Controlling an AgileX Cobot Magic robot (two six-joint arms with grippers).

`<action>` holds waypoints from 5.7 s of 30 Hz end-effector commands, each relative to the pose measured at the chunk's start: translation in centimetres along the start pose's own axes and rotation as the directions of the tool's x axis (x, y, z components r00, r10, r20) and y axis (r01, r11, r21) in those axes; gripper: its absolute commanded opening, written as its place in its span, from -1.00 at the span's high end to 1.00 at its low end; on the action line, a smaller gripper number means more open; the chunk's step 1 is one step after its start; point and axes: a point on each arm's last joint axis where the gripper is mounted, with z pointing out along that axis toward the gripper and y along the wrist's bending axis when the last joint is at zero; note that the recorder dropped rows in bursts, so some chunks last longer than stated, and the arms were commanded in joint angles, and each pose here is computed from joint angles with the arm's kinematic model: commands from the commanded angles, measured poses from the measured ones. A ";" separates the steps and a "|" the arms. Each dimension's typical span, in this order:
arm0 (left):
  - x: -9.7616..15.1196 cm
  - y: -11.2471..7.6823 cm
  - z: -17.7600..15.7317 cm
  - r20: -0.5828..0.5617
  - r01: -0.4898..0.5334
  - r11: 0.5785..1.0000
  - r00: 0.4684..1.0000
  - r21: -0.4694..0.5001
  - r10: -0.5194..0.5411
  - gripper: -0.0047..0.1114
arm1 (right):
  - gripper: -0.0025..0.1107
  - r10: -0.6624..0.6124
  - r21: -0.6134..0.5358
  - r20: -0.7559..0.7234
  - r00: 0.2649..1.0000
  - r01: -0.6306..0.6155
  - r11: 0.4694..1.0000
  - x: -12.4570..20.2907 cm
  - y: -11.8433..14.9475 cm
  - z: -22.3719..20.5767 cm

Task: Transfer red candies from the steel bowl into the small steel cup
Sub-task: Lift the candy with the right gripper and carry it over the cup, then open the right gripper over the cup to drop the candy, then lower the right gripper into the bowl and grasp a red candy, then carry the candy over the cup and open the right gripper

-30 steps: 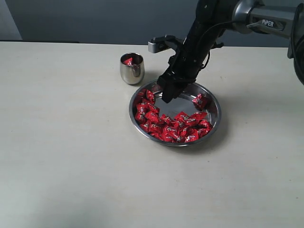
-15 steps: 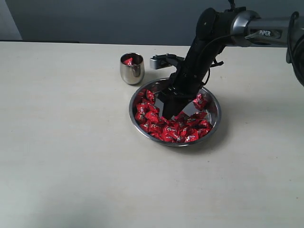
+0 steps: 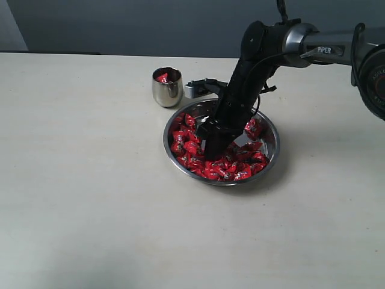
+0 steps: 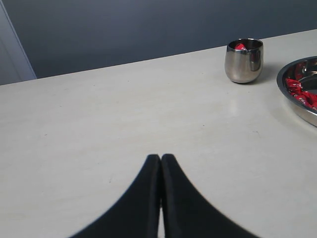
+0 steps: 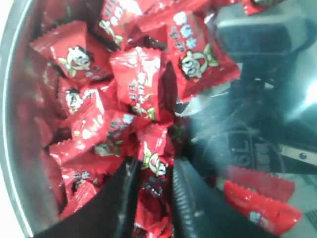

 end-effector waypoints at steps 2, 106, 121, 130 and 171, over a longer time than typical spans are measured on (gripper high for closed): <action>-0.1 -0.1 0.0 0.013 0.004 1.000 1.000 0.010 -0.004 0.91 | 0.96 -0.032 0.042 0.045 0.998 0.030 0.999 -0.4 0.1 -0.8; -0.1 -0.1 0.0 0.013 0.004 1.000 1.000 0.010 -0.004 0.91 | 0.22 0.025 -0.003 0.037 0.999 -0.025 1.000 -1.5 1.2 0.0; -0.1 -0.1 0.0 0.013 0.004 1.000 1.000 0.010 -0.004 0.91 | 0.95 -0.038 0.017 0.068 0.997 0.037 0.999 -1.8 1.3 -0.5; -0.1 -0.1 0.0 0.013 0.004 1.000 1.000 0.010 -0.004 0.91 | 0.95 -0.102 0.091 0.168 0.980 0.088 0.992 -2.3 2.8 -4.1; -0.1 -0.1 0.0 0.013 0.004 1.000 1.000 0.010 -0.004 0.91 | 0.95 -0.310 0.451 0.673 0.671 -0.040 0.892 -7.6 0.0 -6.9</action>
